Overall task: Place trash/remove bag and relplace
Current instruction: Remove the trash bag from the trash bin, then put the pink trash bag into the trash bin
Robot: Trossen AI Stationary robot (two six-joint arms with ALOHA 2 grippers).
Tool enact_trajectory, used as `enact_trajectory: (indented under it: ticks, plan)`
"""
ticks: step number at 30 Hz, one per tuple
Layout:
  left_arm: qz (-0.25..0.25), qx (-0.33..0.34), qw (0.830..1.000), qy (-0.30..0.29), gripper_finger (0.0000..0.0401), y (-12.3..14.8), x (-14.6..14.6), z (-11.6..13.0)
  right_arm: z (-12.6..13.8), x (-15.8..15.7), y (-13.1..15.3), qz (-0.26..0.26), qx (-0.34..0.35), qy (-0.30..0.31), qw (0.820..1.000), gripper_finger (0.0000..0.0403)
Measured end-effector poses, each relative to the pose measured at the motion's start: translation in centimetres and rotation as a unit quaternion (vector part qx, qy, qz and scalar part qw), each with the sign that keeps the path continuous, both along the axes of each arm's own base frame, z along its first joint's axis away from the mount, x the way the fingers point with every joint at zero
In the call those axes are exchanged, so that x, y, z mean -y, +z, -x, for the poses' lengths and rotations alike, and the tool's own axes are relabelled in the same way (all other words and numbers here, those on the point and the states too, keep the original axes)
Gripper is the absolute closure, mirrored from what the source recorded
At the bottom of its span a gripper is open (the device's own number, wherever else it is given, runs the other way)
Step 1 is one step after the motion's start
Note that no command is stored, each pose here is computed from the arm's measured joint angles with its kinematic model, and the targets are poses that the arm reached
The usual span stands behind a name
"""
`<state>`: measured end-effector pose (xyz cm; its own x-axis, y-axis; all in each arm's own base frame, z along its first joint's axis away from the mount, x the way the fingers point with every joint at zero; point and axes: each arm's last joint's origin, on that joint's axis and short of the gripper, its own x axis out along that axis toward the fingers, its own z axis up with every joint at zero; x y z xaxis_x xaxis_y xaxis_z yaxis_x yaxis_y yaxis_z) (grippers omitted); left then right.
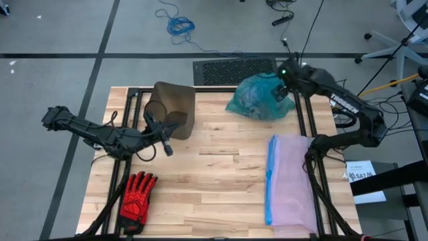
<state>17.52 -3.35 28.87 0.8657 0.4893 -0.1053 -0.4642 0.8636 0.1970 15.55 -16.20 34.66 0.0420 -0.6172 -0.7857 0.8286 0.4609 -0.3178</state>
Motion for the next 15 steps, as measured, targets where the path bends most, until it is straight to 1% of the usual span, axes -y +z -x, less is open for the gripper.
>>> enact_trajectory:
  ticks: [2,4,7,9,11,15]
  plan:
    - [-0.001,-0.001,1.000,0.000,0.0370,0.0,0.0,0.0,0.5,-0.5,1.7,-0.006,-0.002,-0.002,1.000,0.0139]
    - [-0.003,-0.002,1.000,0.000,0.0369,0.0,0.0,0.0,1.0,-1.2,3.1,-0.032,0.016,0.004,0.999,0.0143]
    - [-0.003,-0.008,1.000,0.000,0.0370,-0.1,0.0,0.0,1.3,-2.4,3.8,-0.110,0.069,0.034,0.991,0.0168]
    - [-0.004,-0.009,1.000,0.003,0.0373,-0.2,0.0,0.0,0.9,-3.4,3.7,-0.132,0.080,0.061,0.986,0.0201]
    - [-0.003,-0.009,1.000,0.004,0.0381,-0.2,0.0,0.0,0.2,-4.5,3.1,-0.148,0.066,0.082,0.983,0.0244]
    - [0.000,-0.007,1.000,0.005,0.0398,-0.2,0.0,0.0,-1.3,-7.1,1.0,-0.182,0.030,0.129,0.974,0.0356]
